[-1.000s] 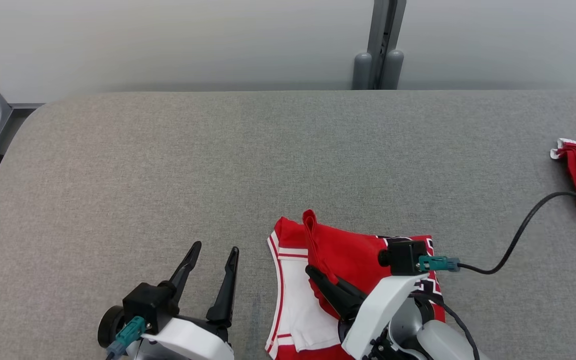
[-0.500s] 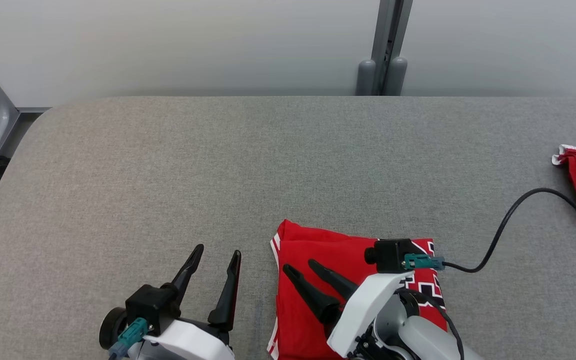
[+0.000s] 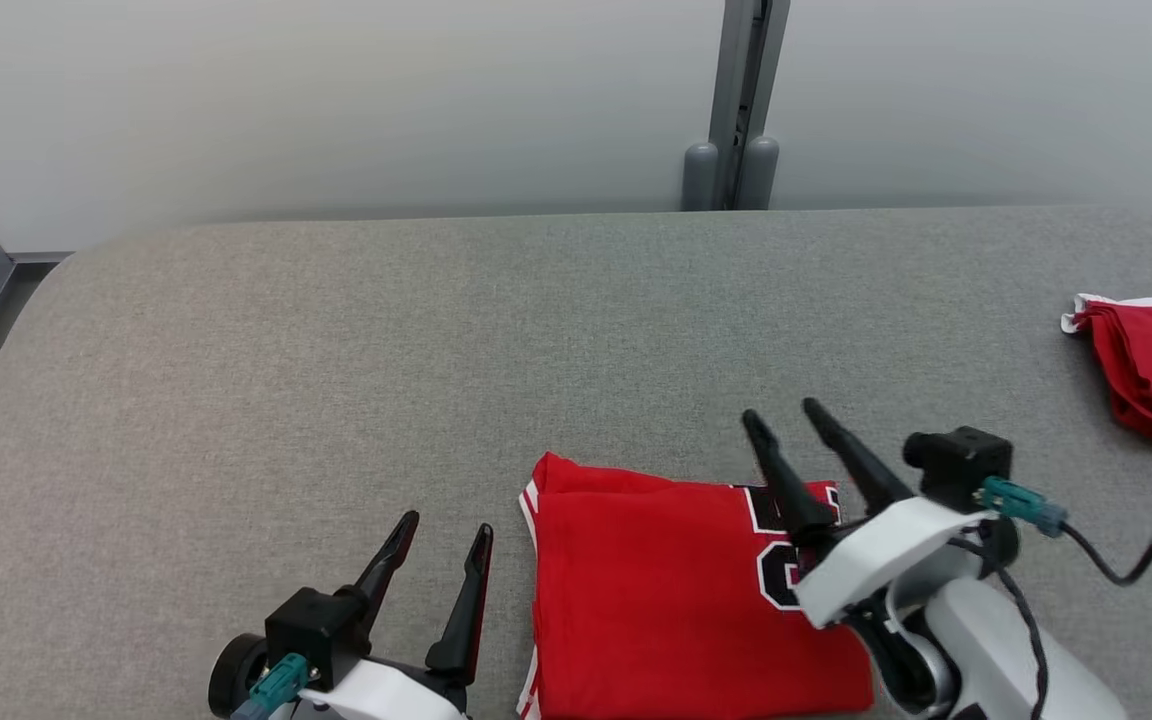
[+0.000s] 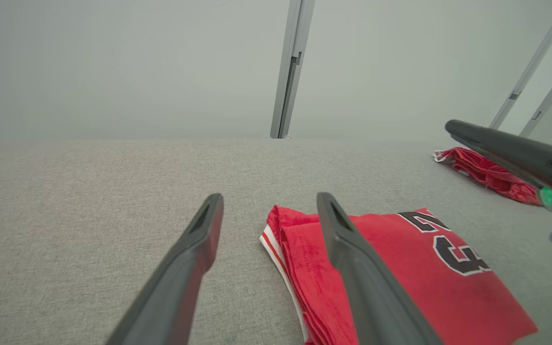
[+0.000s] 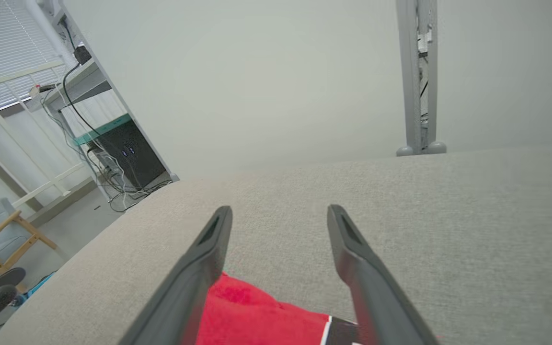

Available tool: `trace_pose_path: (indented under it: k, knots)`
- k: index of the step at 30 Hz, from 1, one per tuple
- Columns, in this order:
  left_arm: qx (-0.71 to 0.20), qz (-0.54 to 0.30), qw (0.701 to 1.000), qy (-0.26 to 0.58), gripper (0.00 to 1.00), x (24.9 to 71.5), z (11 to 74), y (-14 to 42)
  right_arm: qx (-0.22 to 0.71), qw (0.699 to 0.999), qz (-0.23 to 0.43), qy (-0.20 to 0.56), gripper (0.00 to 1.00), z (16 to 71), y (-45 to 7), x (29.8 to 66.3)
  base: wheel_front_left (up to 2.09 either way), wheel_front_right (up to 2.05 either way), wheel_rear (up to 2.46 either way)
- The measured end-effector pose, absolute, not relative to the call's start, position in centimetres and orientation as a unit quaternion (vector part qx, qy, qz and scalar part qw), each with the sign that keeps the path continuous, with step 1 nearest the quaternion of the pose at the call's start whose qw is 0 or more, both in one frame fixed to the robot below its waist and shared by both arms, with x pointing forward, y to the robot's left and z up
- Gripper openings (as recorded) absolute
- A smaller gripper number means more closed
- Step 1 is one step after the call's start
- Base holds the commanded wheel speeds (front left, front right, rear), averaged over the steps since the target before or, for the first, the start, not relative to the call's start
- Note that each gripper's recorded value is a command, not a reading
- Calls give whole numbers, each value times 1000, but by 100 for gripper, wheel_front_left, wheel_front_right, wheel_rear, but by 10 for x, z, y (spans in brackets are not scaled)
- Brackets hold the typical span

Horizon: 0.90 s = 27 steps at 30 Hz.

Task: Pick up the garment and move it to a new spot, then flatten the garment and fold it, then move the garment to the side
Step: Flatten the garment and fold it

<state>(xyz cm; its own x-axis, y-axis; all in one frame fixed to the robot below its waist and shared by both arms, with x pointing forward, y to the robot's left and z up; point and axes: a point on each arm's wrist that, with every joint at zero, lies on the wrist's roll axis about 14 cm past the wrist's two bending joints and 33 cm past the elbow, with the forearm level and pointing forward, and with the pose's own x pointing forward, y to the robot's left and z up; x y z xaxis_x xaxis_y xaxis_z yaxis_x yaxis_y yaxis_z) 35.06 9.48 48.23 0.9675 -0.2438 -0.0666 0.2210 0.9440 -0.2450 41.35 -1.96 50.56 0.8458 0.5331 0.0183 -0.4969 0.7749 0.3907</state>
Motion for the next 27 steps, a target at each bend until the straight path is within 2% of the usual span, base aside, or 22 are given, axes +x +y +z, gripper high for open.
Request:
trace_pose_path:
  k: [7, 13, 27]
  knots:
    - [-120, -129, 983, 43, 100, 350, 485, 86, 145, 974, 176, -13, 100, 516, -92, 418, 0, 0, 0]
    - [-111, -123, 986, 33, 100, 352, 488, 88, 110, 985, 125, -50, 100, 525, -128, 400, 0, 0, 0]
    - [-96, -35, 994, 24, 100, 348, 484, 133, 117, 989, 70, -56, 100, 530, -154, 366, 0, 0, 0]
